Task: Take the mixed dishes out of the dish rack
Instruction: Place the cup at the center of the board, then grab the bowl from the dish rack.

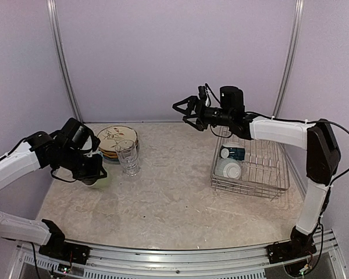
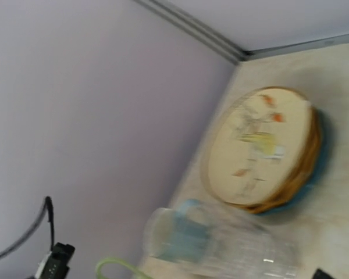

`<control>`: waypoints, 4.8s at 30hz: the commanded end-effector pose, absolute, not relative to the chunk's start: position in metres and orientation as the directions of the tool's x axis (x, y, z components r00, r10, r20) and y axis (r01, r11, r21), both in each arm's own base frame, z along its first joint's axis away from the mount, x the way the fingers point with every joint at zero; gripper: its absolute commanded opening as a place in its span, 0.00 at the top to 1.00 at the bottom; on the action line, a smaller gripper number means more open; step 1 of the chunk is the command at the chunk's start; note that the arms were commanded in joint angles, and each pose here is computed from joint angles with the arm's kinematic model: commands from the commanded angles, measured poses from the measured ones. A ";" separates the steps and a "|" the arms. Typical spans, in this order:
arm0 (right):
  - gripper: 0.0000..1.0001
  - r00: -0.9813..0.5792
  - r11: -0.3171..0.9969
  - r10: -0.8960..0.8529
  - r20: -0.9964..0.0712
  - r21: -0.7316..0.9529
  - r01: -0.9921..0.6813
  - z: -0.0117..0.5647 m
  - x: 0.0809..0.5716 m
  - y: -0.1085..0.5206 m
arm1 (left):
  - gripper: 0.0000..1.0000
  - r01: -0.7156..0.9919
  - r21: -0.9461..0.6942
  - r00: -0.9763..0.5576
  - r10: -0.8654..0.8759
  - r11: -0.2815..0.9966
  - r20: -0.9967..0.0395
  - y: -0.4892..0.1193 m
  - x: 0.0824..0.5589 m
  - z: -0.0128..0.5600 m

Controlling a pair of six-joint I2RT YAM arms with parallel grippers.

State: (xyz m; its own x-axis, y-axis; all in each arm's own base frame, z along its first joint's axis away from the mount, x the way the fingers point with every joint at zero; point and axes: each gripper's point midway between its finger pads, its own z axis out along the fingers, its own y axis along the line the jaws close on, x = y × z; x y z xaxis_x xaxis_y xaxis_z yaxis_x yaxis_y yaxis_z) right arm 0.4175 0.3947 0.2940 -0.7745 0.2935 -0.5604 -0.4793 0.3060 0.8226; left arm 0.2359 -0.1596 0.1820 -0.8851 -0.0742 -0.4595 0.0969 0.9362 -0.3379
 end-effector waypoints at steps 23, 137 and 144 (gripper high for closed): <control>0.00 -0.802 1.000 -0.023 -0.597 -0.020 -0.013 0.180 0.433 0.190 | 0.84 -0.062 -0.082 -0.967 -0.081 0.995 -0.242 -0.146 0.257 0.084; 0.52 -0.942 0.989 0.010 -0.335 -0.139 0.060 0.107 0.310 0.195 | 0.14 0.188 -0.371 -0.854 -0.035 0.909 -0.519 -0.185 0.260 0.195; 0.65 -0.922 0.989 0.028 -0.386 -0.120 0.081 0.121 0.311 0.196 | 0.14 0.192 -0.381 -0.852 -0.039 0.904 -0.522 -0.186 0.260 0.199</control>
State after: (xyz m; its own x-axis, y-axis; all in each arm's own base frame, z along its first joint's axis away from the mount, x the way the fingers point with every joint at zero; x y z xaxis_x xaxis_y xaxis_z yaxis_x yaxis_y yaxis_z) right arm 0.3072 0.2090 0.1210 -0.9358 0.0073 -0.3525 0.0315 0.9975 -0.0629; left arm 0.2580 -0.1805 0.1843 -0.8655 -0.0420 -0.4991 0.1643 0.9175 -0.3622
